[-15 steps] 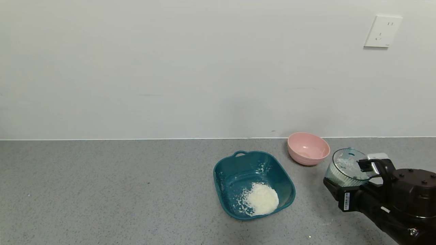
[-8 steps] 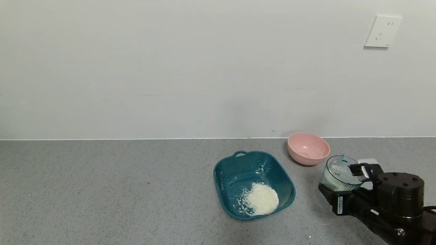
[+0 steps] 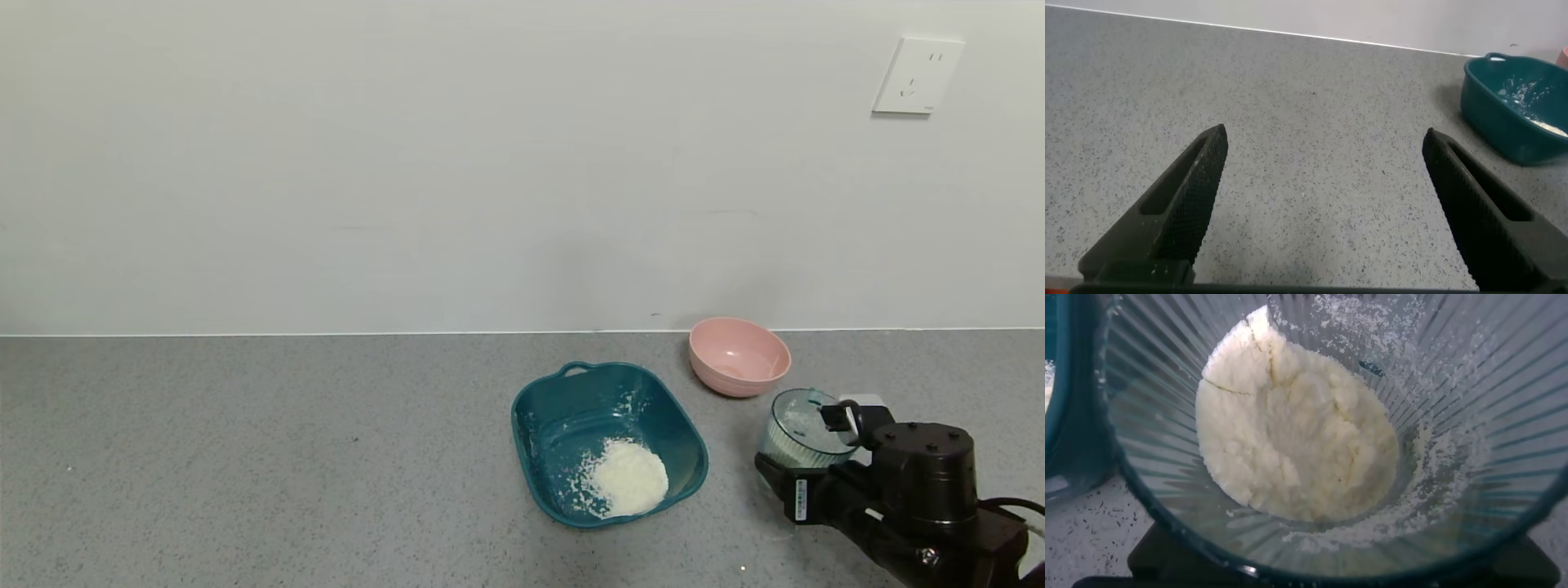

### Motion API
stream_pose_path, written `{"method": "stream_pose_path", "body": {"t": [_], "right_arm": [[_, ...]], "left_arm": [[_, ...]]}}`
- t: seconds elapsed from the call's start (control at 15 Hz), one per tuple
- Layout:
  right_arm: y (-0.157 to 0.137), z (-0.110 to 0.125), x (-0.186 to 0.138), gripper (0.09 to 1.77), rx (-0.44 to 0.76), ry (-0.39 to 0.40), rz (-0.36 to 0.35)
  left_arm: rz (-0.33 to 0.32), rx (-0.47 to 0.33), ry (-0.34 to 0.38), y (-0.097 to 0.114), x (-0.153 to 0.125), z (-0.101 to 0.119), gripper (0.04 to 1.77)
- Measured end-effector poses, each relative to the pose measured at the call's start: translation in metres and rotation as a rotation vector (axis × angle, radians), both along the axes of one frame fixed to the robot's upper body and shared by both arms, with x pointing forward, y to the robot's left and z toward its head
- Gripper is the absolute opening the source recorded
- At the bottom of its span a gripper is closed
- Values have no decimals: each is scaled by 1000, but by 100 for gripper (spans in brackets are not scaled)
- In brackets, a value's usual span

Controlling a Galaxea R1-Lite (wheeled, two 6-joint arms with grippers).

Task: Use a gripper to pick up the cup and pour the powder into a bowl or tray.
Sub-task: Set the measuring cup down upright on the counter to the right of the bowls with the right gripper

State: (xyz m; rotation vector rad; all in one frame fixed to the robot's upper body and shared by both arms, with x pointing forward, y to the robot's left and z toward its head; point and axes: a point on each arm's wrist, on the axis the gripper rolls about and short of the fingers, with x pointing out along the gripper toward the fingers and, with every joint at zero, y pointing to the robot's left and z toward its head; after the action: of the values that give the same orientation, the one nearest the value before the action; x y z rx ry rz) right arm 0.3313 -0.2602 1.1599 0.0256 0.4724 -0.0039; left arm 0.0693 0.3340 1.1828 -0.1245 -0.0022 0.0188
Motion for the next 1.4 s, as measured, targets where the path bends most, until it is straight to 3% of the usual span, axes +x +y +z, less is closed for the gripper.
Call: {"method": "stream_pose_path", "body": {"t": [0.47, 0.93, 1.4], "right_arm": [[-5, -17, 6, 130, 4, 61, 2], [-7, -20, 6, 130, 1, 75, -2], [-7, -20, 5, 155, 2, 74, -1]], "left_arm": [[0, 0, 0, 0, 0, 0, 172], [0, 0, 0, 0, 0, 0, 172], [0, 0, 0, 0, 0, 0, 172]]}}
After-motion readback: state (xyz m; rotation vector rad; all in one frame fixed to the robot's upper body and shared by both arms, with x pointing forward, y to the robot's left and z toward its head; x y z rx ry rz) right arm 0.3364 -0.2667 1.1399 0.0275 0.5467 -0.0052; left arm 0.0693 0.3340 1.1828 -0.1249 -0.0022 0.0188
